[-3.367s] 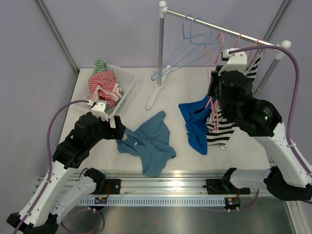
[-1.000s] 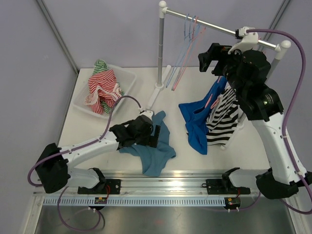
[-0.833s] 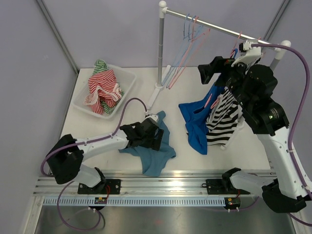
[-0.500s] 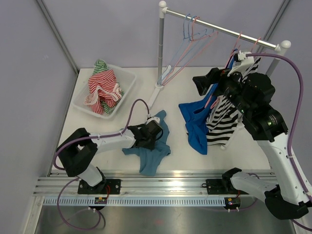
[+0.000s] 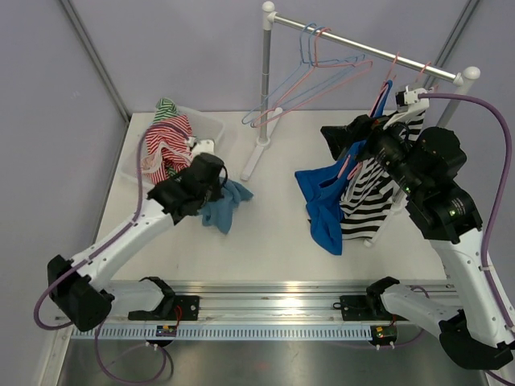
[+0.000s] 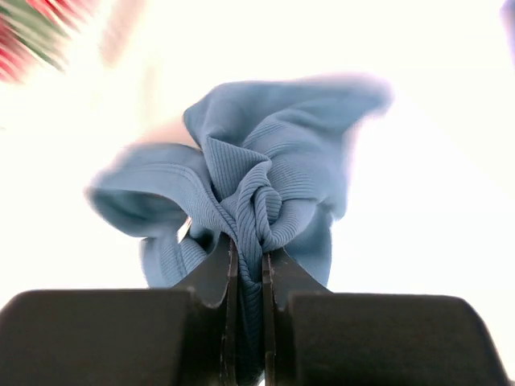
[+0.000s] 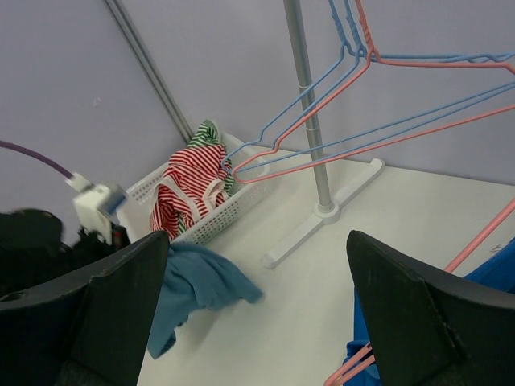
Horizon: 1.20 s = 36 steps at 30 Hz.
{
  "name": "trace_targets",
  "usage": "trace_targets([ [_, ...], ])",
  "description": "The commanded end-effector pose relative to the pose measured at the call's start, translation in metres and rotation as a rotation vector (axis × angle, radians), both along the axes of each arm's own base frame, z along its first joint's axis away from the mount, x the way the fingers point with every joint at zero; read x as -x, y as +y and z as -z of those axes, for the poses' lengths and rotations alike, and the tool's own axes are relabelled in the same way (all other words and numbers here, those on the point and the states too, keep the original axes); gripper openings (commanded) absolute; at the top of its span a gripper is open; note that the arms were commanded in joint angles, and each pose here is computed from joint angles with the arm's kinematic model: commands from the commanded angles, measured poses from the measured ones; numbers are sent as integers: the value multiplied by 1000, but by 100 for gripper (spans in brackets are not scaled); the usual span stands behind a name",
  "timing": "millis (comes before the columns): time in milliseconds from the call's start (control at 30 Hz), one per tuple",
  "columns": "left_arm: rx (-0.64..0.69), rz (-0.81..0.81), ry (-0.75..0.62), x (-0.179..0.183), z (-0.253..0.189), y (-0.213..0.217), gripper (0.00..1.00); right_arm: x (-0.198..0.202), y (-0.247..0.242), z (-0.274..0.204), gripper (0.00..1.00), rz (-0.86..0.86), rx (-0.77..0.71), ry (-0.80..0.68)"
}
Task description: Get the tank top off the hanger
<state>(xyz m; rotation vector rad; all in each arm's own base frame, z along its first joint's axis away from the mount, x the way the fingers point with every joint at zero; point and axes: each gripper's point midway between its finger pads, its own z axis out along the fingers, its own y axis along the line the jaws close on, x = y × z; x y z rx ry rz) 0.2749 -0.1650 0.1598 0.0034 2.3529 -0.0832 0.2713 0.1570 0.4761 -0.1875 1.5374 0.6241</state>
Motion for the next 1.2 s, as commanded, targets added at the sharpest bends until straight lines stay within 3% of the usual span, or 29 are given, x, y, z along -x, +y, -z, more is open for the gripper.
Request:
trace_targets([
  [0,61,-87,-203,-24,-95,25,0,7,-1,-16,99,-11,-19,-64],
  [333,-5,-289,-344,-76,-213,111,0,14,-6,-19,99,-4,-16,-97],
  [467,-4,-355,-317,-120,-218,147,0,17,-4,-21,100,-20,-21,-105],
  [667,31,-305,-327,-180,-226,163,0,18,0,-19,100,-48,-25,-110],
  [900,26,-254,-172,-247,-140,174,0,18,5,-15,99,-67,-18,-110],
  [1167,-10,-302,235,-264,47,178,0,10,10,-10,100,-76,-7,-99],
])
